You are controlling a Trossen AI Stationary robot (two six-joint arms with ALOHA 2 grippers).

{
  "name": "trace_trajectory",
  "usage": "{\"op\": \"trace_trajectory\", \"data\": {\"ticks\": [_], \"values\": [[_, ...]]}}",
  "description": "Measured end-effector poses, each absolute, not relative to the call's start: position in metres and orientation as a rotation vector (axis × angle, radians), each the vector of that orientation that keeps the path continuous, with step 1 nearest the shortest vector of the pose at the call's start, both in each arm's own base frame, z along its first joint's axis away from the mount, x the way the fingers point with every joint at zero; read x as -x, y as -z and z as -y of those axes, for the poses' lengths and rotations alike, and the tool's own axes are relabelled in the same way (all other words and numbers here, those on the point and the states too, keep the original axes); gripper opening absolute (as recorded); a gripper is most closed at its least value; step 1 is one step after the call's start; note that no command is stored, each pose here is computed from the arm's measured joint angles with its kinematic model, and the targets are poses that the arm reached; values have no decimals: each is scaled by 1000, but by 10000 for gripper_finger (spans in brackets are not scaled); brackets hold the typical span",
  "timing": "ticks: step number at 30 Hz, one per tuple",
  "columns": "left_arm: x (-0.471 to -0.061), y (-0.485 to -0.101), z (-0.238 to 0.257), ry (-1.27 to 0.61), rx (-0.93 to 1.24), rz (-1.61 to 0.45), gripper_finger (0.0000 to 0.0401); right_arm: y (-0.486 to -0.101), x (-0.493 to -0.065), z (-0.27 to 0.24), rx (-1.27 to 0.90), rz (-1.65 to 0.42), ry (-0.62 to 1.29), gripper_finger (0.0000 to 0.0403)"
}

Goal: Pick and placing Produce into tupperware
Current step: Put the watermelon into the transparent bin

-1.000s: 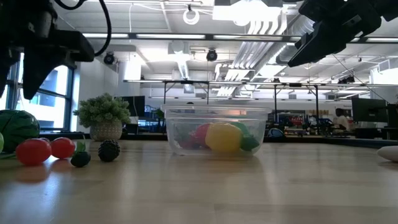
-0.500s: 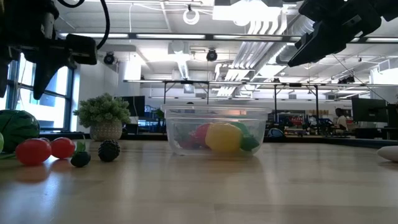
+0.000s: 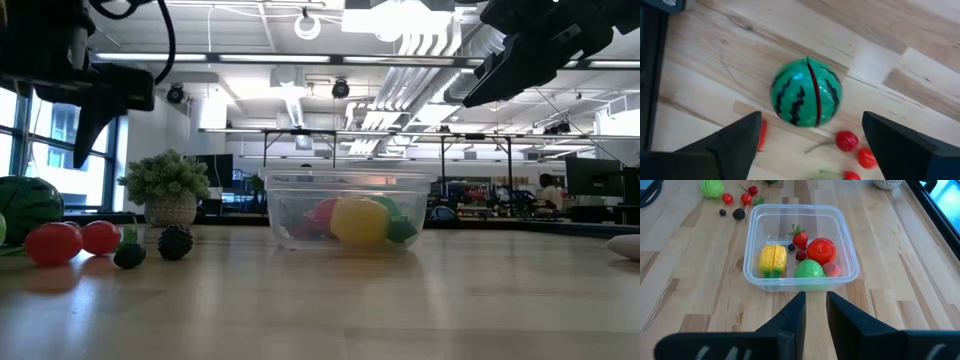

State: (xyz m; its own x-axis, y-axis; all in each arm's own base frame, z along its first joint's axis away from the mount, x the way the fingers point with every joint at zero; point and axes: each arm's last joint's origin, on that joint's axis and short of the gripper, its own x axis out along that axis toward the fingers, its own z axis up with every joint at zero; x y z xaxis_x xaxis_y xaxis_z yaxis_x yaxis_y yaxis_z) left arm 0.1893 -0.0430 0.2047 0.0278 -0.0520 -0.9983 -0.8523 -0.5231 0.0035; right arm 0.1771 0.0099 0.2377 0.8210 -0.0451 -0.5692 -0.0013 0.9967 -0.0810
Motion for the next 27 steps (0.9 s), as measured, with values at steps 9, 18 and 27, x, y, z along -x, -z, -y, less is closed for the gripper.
{"op": "trace_trajectory", "data": {"ticks": [9,18,27], "values": [[-198,-187,46,-1671,1583,-989,346,-238,-177,-10,79,-607,23,67],[-205,-173,47,-1716,1535,-994,344,-238,-177,-10,79,-607,24,67],[-212,-159,48,-1757,1498,-1006,349,-238,-177,-10,79,-608,24,67]]}}
